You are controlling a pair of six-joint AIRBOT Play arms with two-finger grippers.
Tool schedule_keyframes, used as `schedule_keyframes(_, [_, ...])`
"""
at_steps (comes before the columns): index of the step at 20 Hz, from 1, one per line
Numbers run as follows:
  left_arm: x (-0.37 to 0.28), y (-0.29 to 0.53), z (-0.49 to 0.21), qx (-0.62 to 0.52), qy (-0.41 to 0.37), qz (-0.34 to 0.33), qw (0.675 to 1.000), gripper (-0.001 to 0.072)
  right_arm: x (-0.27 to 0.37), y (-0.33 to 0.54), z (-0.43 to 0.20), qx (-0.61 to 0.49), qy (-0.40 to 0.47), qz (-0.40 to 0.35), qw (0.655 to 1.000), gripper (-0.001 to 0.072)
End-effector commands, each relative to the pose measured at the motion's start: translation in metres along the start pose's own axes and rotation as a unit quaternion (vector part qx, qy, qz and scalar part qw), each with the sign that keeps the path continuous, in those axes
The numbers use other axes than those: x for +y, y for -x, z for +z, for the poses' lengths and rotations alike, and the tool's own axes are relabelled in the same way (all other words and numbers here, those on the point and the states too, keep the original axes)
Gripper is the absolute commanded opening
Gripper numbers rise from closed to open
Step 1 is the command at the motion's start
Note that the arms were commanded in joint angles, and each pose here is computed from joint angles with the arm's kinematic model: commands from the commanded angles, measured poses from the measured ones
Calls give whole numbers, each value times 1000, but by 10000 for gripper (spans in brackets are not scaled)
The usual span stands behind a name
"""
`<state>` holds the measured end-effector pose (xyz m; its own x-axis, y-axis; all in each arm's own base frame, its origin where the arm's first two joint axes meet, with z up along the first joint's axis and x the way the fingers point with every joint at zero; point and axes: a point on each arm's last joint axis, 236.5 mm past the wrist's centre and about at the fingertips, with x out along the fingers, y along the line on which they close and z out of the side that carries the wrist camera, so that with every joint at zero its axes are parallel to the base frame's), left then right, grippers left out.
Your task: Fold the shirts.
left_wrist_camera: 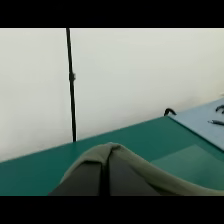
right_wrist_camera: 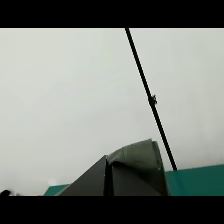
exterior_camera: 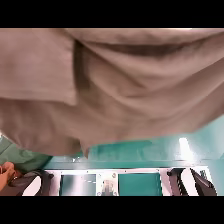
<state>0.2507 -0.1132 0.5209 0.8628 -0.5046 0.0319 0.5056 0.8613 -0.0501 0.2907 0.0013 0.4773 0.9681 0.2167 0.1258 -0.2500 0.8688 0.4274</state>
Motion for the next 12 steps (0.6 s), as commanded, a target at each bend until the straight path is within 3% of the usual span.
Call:
schedule_keyframes(1, [44,-45,-84,89,71,12,993,23,-75,-33,-63,77,-56,-27,995,13])
schedule_keyframes(8, [136,-171,-357,262,305,-6,916,23,-233,-117,-282,272,-225,-87,932,14])
schedule_keyframes(12, [172,-225,-445,247,418,-5,875,23,-315,-142,-372,325,-293,-136,889,14])
